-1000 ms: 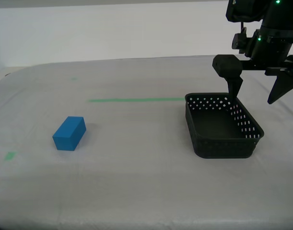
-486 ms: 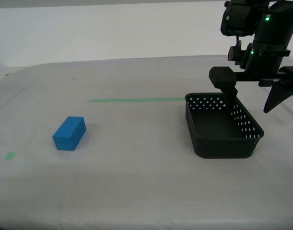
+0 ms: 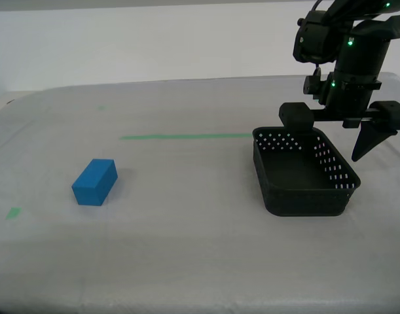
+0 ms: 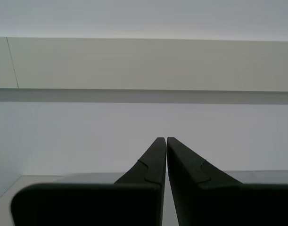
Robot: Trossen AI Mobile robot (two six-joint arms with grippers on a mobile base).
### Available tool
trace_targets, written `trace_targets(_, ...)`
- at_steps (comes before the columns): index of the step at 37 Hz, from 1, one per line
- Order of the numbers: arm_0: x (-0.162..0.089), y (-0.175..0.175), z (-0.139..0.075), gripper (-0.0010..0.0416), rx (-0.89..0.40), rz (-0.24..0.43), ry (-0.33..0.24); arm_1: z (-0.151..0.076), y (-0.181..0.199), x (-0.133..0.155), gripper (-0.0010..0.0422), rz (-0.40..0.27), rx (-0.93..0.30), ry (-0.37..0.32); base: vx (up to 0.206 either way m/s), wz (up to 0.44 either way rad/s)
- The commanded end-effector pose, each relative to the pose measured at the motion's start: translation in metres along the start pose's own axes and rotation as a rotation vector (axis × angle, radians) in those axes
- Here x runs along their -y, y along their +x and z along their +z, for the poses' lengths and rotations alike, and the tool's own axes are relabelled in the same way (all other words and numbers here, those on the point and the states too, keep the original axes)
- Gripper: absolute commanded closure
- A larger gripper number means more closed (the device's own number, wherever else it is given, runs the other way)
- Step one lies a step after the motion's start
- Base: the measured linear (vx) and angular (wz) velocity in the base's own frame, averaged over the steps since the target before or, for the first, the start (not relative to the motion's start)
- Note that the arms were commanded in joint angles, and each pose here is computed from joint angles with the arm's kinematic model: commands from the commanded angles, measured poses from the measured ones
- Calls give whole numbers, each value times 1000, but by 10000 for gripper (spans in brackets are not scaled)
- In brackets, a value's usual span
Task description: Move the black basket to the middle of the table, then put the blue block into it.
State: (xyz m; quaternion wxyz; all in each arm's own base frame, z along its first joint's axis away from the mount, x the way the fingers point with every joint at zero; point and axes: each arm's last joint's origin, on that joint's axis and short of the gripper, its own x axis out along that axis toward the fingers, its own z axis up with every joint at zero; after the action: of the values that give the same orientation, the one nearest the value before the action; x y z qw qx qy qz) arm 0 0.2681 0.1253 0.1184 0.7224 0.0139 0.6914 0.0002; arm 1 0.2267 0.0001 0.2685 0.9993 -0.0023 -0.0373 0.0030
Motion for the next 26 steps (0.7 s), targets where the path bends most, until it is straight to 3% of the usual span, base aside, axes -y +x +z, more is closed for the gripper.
trace_targets(1, 0, 3, 0, 5, -4, -8, -2, 1, 0, 0, 412, 0, 5, 1, 0, 0)
trace_targets(12, 1, 3, 3, 6, 39, -48, 0, 1, 0, 0, 412, 0, 5, 1, 0, 0)
trace_targets(26, 2, 8, 7, 5, 53, -42, 10, 1, 0, 0, 412, 1, 5, 1, 0, 0)
